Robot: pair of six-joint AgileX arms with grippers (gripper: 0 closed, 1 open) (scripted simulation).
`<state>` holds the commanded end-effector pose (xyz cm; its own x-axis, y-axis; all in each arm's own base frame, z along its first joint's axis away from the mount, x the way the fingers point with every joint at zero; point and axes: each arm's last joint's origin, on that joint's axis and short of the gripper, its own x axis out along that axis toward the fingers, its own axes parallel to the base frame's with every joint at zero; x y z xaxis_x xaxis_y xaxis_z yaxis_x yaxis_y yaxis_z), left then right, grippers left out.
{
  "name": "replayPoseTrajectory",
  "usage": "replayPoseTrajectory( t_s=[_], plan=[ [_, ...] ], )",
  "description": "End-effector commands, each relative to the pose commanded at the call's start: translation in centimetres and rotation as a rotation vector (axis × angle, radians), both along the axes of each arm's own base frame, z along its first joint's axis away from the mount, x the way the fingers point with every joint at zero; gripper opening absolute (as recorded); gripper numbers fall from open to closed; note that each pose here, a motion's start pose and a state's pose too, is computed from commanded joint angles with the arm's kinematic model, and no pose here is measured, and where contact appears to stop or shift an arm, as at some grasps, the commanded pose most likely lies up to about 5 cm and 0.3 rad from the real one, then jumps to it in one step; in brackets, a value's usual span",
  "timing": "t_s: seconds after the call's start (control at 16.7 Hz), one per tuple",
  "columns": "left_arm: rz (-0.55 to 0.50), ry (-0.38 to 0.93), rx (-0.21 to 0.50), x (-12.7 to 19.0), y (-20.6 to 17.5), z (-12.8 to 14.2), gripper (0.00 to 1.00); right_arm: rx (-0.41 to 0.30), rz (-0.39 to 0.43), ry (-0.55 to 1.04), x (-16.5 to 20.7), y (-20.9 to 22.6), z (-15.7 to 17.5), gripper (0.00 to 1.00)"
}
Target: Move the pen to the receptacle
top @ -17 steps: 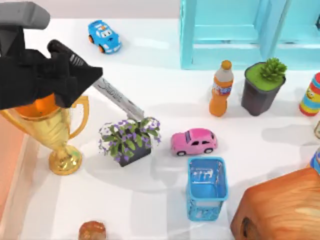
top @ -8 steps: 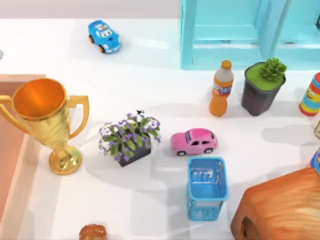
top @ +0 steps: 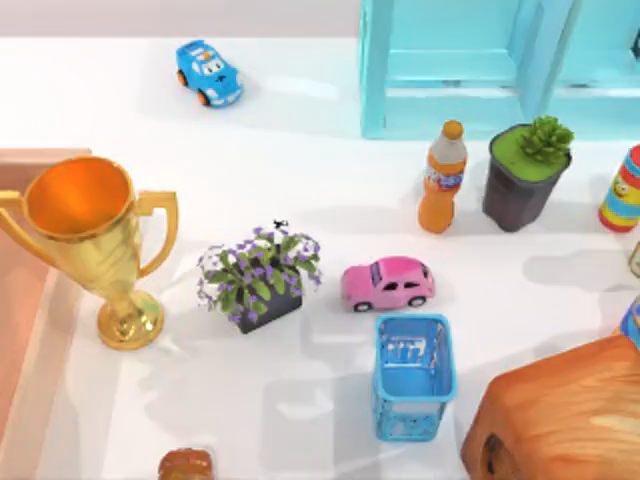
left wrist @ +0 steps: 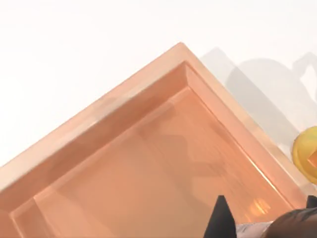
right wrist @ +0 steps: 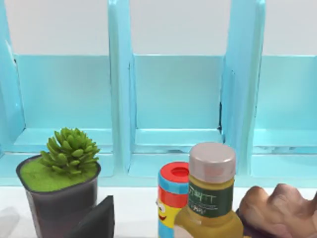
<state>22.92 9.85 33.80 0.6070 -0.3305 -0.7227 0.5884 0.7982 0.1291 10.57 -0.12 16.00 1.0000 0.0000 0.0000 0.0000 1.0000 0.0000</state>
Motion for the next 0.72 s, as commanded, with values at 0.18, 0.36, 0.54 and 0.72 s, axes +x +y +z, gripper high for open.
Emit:
replayPoseTrajectory(
  t_s=[0.18, 0.36, 0.54, 0.72],
  plan=[
    [0.004, 0.084, -0.038, -0.13, 0.77, -0.58, 0.0, 0.0, 0.0, 0.0, 0.0, 0.0, 0.0, 1.0],
    [0.016, 0.118, -0.061, -0.16, 1.06, -0.76, 0.0, 0.0, 0.0, 0.0, 0.0, 0.0, 0.0, 1.0],
    [0.016, 0.118, -0.061, -0.16, 1.06, -0.76, 0.0, 0.0, 0.0, 0.0, 0.0, 0.0, 0.0, 1.0],
    [0.012, 0.123, -0.061, 0.02, 0.83, -1.17, 0.0, 0.0, 0.0, 0.0, 0.0, 0.0, 0.0, 1.0]
  ],
)
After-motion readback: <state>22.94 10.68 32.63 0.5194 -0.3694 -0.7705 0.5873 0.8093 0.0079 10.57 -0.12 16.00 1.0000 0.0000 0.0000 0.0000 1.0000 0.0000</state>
